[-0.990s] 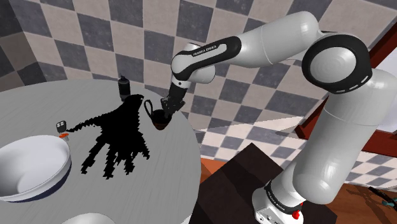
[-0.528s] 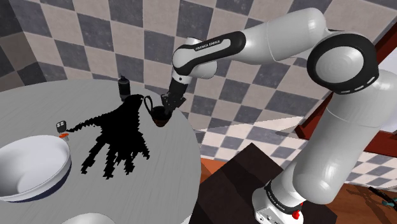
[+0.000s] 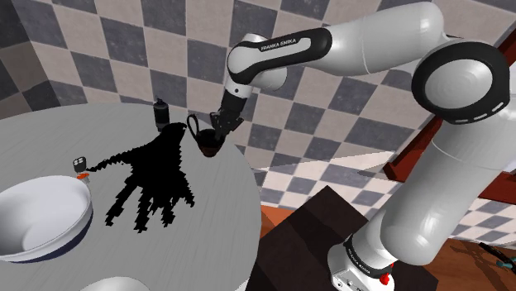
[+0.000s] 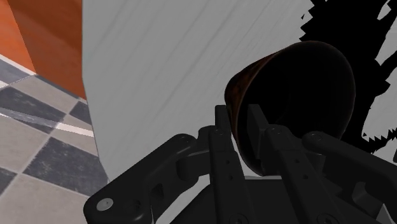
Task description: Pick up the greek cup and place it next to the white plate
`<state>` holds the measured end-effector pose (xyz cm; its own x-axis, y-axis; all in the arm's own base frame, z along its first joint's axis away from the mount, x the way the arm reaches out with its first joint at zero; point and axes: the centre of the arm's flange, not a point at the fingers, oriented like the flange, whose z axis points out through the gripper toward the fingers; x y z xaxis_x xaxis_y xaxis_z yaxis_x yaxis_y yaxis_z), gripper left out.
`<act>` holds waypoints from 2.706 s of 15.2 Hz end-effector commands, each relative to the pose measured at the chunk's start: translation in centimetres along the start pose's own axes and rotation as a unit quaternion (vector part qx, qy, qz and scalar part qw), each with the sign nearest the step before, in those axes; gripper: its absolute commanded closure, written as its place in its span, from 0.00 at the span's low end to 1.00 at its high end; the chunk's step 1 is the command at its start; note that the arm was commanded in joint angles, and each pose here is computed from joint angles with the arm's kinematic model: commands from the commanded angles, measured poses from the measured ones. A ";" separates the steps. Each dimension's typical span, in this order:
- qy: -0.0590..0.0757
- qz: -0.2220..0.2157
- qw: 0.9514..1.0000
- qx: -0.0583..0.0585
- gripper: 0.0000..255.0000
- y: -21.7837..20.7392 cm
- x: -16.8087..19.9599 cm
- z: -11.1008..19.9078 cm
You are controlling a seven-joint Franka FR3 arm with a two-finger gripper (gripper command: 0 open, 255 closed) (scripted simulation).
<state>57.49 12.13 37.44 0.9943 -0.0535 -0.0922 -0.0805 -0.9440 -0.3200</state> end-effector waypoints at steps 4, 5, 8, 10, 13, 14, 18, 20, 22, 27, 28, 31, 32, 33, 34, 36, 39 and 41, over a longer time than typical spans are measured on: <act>0.000 0.000 1.000 0.000 1.00 -0.8 -0.2 -2.4; 0.000 0.000 1.000 0.000 1.00 -1.0 -0.3 -2.9; 0.000 0.000 1.000 0.000 1.00 -1.5 -0.4 -4.4; 0.000 0.000 1.000 0.000 1.00 -1.8 -0.5 -5.4; 0.000 0.000 1.000 0.000 1.00 -2.3 -0.6 -6.9; 0.000 0.000 1.000 0.000 1.00 -2.5 -0.7 -7.4; 0.000 0.000 1.000 0.000 1.00 -3.2 -0.9 -9.4; 0.000 0.000 1.000 0.000 1.00 -3.5 -1.0 -10.4; 0.000 0.000 1.000 0.000 1.00 -3.8 -1.1 -11.4; 0.000 0.000 1.000 0.000 1.00 -4.7 -1.3 -13.9; 0.000 0.000 1.000 0.000 1.00 -4.9 -1.4 -14.4; 0.000 0.000 1.000 0.000 1.00 -7.3 -2.4 -13.9; 0.000 0.000 1.000 0.000 1.00 -8.4 -2.9 -13.4; 0.000 0.000 1.000 0.000 1.00 -9.6 -3.4 -13.0; 0.000 0.000 1.000 0.000 1.00 -10.7 -3.9 -12.6; 0.000 0.000 1.000 0.000 1.00 -13.0 -4.9 -11.7; 0.000 0.000 1.000 0.000 1.00 -16.4 -6.4 -10.4; 0.000 0.000 1.000 0.000 1.00 -18.7 -7.3 -9.6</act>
<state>52.90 25.72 52.96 0.9944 -0.0522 -0.0924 -0.0793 -0.9442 -0.3196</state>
